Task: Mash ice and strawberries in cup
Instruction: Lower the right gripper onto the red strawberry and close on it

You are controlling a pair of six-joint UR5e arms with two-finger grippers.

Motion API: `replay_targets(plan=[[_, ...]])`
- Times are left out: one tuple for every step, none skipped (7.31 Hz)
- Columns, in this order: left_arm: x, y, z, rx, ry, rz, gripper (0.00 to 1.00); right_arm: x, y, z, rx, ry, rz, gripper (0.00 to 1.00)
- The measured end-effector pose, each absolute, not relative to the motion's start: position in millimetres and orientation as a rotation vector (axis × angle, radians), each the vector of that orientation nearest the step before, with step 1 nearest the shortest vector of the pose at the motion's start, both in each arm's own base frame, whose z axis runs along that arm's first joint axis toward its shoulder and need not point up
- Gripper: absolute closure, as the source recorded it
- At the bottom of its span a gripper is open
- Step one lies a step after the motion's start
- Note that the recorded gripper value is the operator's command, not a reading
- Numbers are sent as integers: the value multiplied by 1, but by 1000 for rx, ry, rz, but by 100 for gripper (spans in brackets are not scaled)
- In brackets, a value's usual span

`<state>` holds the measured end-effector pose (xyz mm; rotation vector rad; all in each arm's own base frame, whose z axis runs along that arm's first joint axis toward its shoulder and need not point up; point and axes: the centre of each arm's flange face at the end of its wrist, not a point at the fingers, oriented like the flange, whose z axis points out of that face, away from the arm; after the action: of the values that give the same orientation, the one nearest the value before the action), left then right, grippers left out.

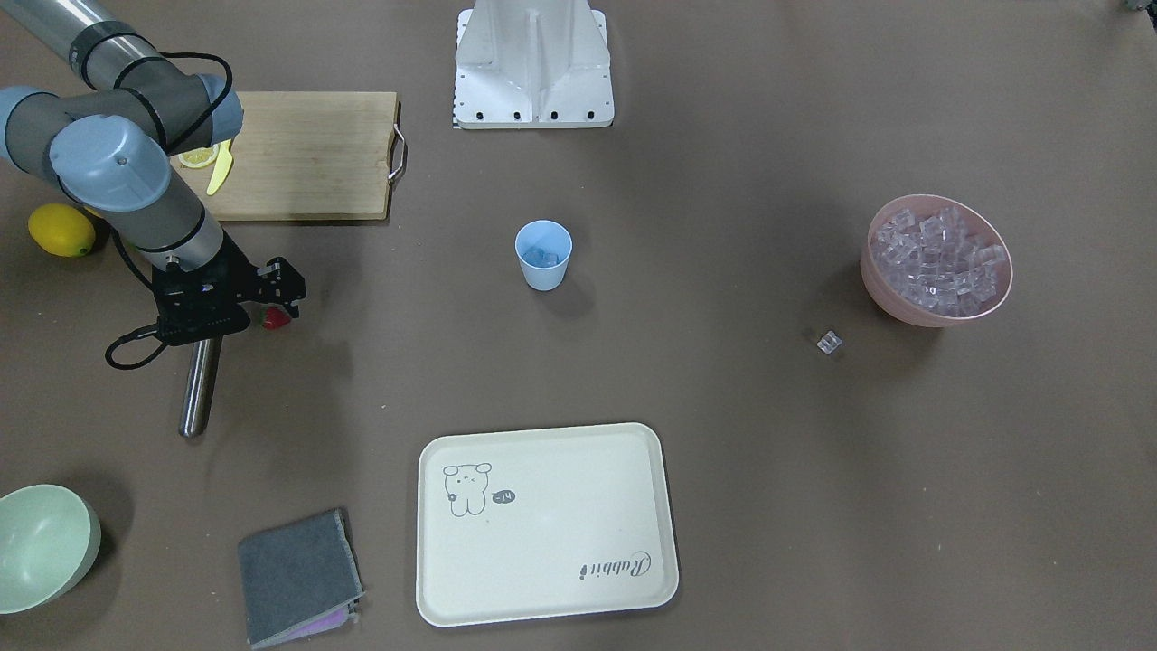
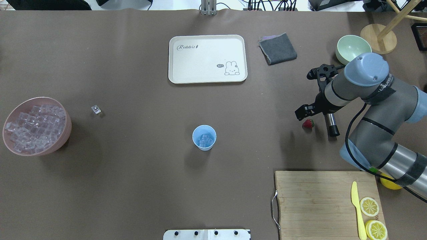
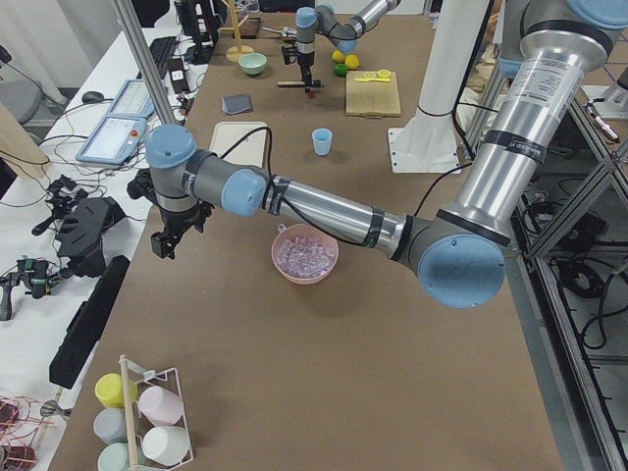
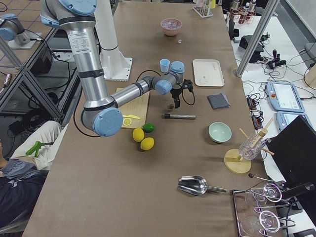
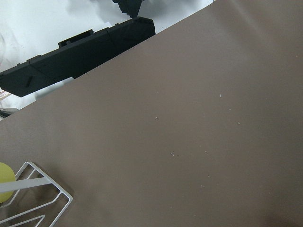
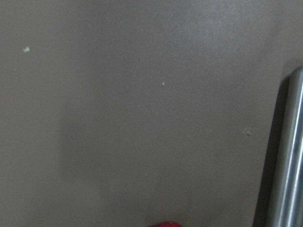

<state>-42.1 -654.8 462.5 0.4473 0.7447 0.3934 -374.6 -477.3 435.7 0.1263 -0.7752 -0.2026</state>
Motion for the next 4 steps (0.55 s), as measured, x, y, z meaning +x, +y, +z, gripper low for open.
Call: replay_targets(plan=[[-43, -654, 460, 452, 744, 395, 3, -383, -471, 440, 118, -768, -216, 7], [-43, -650, 460, 456, 743, 396, 3, -390, -466, 443, 112, -763, -227, 7], [-43, -644, 461, 459, 742, 397, 3, -395, -462, 445, 109, -757, -237, 10], [-44, -637, 462, 464, 741, 398, 3, -398, -459, 447, 106, -753, -242, 17]])
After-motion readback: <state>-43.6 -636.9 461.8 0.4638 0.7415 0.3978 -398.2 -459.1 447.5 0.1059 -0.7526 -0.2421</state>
